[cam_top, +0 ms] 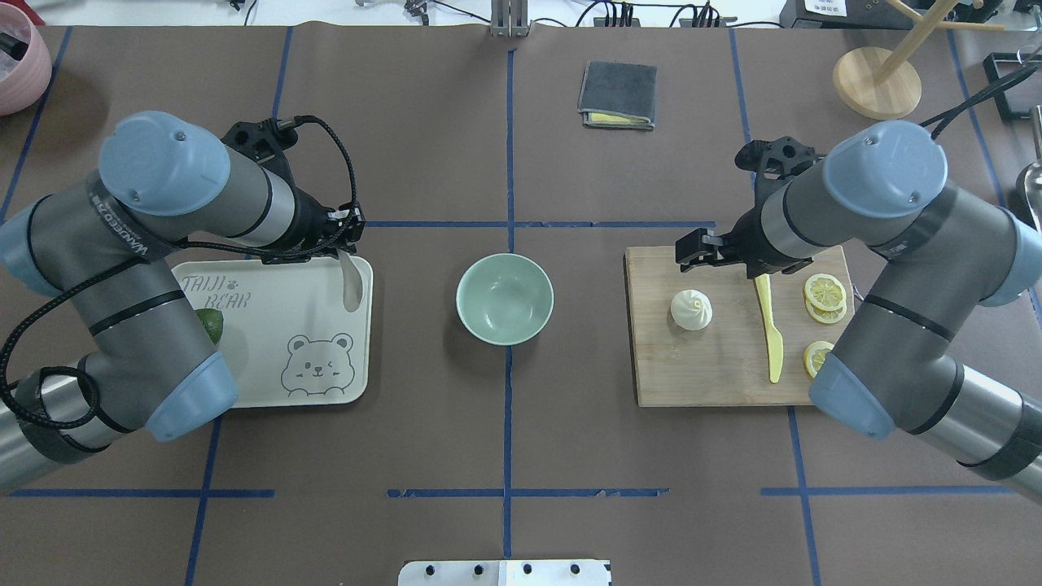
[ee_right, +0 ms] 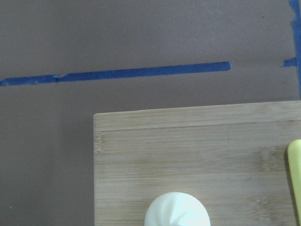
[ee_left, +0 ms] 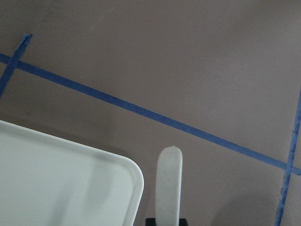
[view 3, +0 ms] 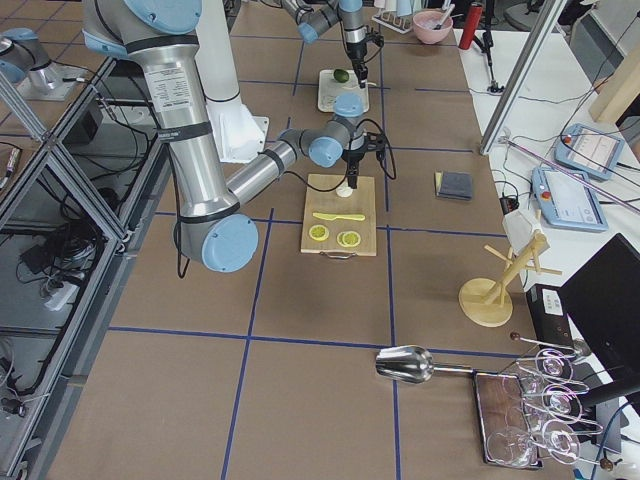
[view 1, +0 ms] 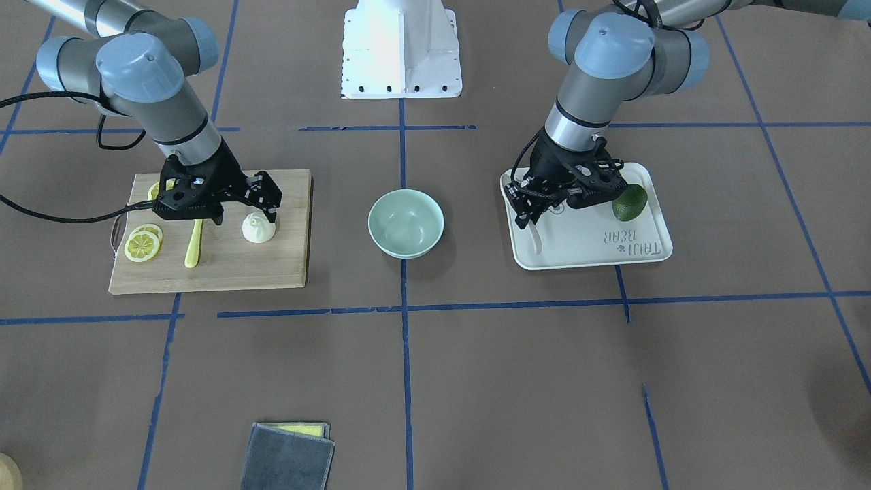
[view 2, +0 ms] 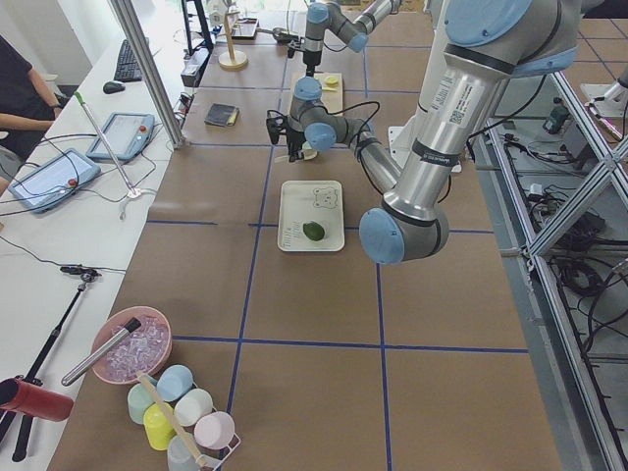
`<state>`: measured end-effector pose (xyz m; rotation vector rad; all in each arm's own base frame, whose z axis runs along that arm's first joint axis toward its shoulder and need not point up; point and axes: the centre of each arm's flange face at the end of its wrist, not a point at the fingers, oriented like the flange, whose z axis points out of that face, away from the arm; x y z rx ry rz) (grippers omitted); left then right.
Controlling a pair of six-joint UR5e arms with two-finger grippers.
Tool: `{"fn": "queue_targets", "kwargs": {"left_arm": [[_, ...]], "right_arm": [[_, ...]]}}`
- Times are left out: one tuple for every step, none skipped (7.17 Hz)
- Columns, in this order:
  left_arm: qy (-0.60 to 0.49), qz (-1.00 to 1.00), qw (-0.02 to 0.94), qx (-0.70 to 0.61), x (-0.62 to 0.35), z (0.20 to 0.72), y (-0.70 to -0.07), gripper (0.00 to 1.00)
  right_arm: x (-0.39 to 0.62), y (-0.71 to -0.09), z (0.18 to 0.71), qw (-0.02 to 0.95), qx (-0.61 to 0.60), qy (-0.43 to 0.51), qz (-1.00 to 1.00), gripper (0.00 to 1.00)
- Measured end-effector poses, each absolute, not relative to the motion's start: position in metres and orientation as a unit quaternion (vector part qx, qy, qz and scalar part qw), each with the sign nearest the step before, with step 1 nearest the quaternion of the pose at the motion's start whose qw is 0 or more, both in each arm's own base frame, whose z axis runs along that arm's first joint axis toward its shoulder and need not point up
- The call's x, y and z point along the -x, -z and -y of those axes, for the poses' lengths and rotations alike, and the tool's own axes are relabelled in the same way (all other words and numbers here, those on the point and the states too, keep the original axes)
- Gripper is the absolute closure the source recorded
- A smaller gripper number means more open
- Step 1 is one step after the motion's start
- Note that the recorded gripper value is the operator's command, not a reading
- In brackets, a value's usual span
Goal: Put spoon and bun in bowl
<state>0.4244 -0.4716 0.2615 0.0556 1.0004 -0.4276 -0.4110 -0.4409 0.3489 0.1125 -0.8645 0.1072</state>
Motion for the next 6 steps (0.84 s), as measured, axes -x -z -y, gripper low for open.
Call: {"fn": "queue_targets", "kwargs": {"left_arm": [[0.205, -0.479, 0.853, -0.025, -0.427, 0.471, -0.258, 1.00], [0.207, -0.484, 0.850, -0.023, -0.430, 0.470, -0.255, 1.00], [0.208, -0.490, 0.846, -0.021, -0.433, 0.468, -0.252, 1.00], [0.208, -0.494, 0.844, -0.020, -0.435, 0.466, -0.249, 1.00], [0.209, -0.497, 0.842, -0.018, -0.437, 0.465, -0.246, 1.00], [0.211, -0.499, 0.841, -0.017, -0.441, 0.466, -0.242, 1.00]], "right_arm": [[0.420, -0.354, 0.437, 0.908, -0.053, -0.049, 0.413, 0.02], [0.426, -0.360, 0.437, 0.911, -0.050, -0.048, 0.407, 0.04], [0.431, -0.366, 0.437, 0.913, -0.047, -0.046, 0.402, 0.04], [0.433, -0.371, 0.439, 0.915, -0.046, -0.046, 0.398, 0.13], [0.434, -0.375, 0.440, 0.917, -0.044, -0.046, 0.395, 0.42], [0.435, -0.376, 0.440, 0.917, -0.042, -0.046, 0.394, 0.70]]}}
